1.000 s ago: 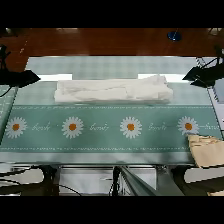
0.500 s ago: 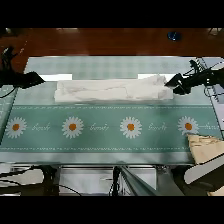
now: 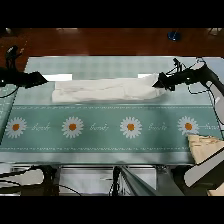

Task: Fold the shirts.

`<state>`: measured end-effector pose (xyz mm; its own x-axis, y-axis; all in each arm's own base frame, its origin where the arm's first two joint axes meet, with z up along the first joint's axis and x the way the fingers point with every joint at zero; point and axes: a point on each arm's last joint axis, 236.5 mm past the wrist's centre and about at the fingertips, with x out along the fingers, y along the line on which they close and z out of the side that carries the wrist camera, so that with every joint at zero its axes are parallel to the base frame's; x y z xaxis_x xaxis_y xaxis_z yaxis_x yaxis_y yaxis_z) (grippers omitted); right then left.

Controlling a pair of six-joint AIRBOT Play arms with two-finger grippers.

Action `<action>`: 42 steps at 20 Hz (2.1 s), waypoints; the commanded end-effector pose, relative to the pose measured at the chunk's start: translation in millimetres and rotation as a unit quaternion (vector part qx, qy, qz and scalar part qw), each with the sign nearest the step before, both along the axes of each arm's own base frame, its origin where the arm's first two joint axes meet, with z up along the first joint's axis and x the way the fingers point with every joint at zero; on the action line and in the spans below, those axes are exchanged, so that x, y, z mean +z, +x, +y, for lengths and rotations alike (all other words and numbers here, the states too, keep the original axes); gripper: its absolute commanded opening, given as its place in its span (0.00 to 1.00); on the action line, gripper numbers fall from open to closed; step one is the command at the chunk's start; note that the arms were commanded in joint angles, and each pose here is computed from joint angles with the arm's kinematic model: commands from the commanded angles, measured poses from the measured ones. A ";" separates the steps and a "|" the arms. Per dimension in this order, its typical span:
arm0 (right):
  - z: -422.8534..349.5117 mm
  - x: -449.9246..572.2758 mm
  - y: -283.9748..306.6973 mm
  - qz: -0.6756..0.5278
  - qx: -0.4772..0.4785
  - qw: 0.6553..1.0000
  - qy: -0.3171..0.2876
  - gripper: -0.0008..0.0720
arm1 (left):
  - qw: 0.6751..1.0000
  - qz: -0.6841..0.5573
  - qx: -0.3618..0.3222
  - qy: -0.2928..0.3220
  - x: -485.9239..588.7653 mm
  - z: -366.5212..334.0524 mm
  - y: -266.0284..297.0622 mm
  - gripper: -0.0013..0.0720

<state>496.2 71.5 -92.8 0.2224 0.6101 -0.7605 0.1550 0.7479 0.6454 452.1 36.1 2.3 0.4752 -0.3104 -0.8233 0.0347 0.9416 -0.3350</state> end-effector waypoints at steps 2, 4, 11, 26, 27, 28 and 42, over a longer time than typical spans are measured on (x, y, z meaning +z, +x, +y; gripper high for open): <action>10.8 36.6 5.2 -0.037 0.010 0.999 0.008 0.03 | 1.000 0.004 -0.012 -0.009 0.3 -12.8 -1.3 0.62; 5.2 70.5 3.9 -0.070 0.017 0.997 -0.009 0.03 | 0.999 0.008 -0.030 -0.038 4.4 -38.0 -3.2 0.26; -17.3 150.8 -39.1 -0.110 0.063 0.986 -0.105 0.03 | 0.978 0.009 -0.107 -0.177 33.8 -192.1 -7.9 0.06; -15.4 232.6 -94.3 -0.145 0.072 0.978 -0.133 0.03 | 0.928 0.131 -0.161 -0.310 -21.1 -440.8 -91.8 0.06; -15.3 233.2 -94.5 -0.145 0.071 0.978 -0.133 0.03 | 0.925 0.136 -0.158 -0.317 -22.2 -447.0 -92.8 0.06; -15.1 233.4 -94.8 -0.145 0.071 0.978 -0.132 0.03 | 0.923 0.141 -0.159 -0.320 -25.1 -453.0 -94.6 0.06; 36.1 234.7 -107.6 -0.149 0.128 0.972 -0.127 0.03 | 0.897 0.243 -0.158 -0.334 -84.7 -513.6 -143.9 0.06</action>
<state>390.0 103.7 141.7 0.3229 0.4818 -0.8146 -0.2148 0.8756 0.4327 315.4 -470.9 -74.8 -0.0542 -0.8640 -0.5006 -0.0130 0.5019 -0.8648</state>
